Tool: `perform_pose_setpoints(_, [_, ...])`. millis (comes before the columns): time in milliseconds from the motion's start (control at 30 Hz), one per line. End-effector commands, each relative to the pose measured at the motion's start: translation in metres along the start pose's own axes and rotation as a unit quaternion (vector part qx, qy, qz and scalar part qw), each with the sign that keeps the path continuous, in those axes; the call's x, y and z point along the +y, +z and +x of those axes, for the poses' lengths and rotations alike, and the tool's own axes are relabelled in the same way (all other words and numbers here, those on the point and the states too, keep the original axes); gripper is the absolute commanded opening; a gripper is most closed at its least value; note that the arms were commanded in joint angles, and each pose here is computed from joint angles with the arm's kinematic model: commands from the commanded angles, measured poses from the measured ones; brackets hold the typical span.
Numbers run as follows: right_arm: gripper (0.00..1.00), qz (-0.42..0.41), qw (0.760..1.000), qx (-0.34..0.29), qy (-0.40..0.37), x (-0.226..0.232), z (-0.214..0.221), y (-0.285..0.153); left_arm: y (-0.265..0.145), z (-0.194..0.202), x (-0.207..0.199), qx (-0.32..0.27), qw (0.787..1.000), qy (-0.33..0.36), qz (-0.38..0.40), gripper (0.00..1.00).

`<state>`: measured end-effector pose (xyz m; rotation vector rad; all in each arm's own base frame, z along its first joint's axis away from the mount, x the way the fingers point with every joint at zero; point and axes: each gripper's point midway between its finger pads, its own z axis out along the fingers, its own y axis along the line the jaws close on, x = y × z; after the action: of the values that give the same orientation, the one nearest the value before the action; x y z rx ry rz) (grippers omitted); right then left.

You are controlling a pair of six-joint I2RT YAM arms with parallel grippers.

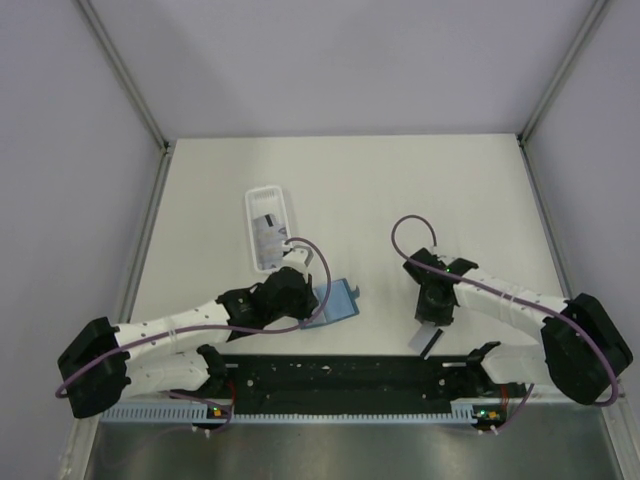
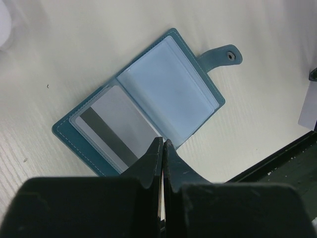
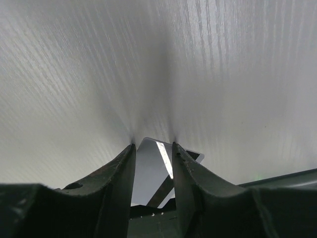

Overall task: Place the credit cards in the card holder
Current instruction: Move the credit card to the center of the board, then pick up the credit card from the center of the board.

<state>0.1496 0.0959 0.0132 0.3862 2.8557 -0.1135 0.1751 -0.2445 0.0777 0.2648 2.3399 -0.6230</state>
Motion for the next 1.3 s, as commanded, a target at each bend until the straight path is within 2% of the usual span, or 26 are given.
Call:
perform_pose_setpoints(0, [0.36,0.029,0.999,0.027,-0.004,-0.015,0.025,0.0,-0.003,-0.012,-0.009,-0.023,0.999,-0.012,0.021,0.0])
perform_pose_setpoints(133, [0.36,0.029,1.0,-0.002,0.009,-0.015,0.018,-0.003,-0.004,-0.014,-0.009,-0.028,0.999,-0.014,0.021,0.0])
perform_pose_setpoints(300, [0.42,-0.034,0.991,-0.114,0.058,-0.002,-0.028,-0.039,-0.006,-0.024,-0.02,-0.034,0.999,-0.004,0.038,0.0])
perform_pose_setpoints(367, [0.45,-0.074,0.981,-0.158,0.082,0.003,-0.045,-0.063,-0.007,-0.032,-0.03,-0.041,0.998,0.006,0.056,0.05])
perform_pose_setpoints(467, [0.46,-0.111,0.968,-0.193,0.115,0.001,-0.061,-0.095,-0.006,-0.042,-0.05,-0.05,0.994,0.024,0.091,0.13])
perform_pose_setpoints(667, [0.47,-0.149,0.952,-0.227,0.144,-0.012,-0.072,-0.142,0.009,-0.038,-0.124,-0.03,0.981,0.095,0.166,0.2])
perform_pose_setpoints(800, [0.47,-0.184,0.938,-0.247,0.157,-0.02,-0.074,-0.17,0.03,-0.009,-0.177,0.012,0.967,0.144,0.208,0.23])
perform_pose_setpoints(1000, [0.48,-0.247,0.91,-0.285,0.172,-0.029,-0.079,-0.217,0.038,0.023,-0.25,0.052,0.934,0.148,0.319,0.25])
perform_pose_setpoints(1267, [0.49,-0.285,0.89,-0.302,0.185,-0.037,-0.079,-0.246,0.057,0.048,-0.303,0.084,0.909,0.143,0.382,0.24])
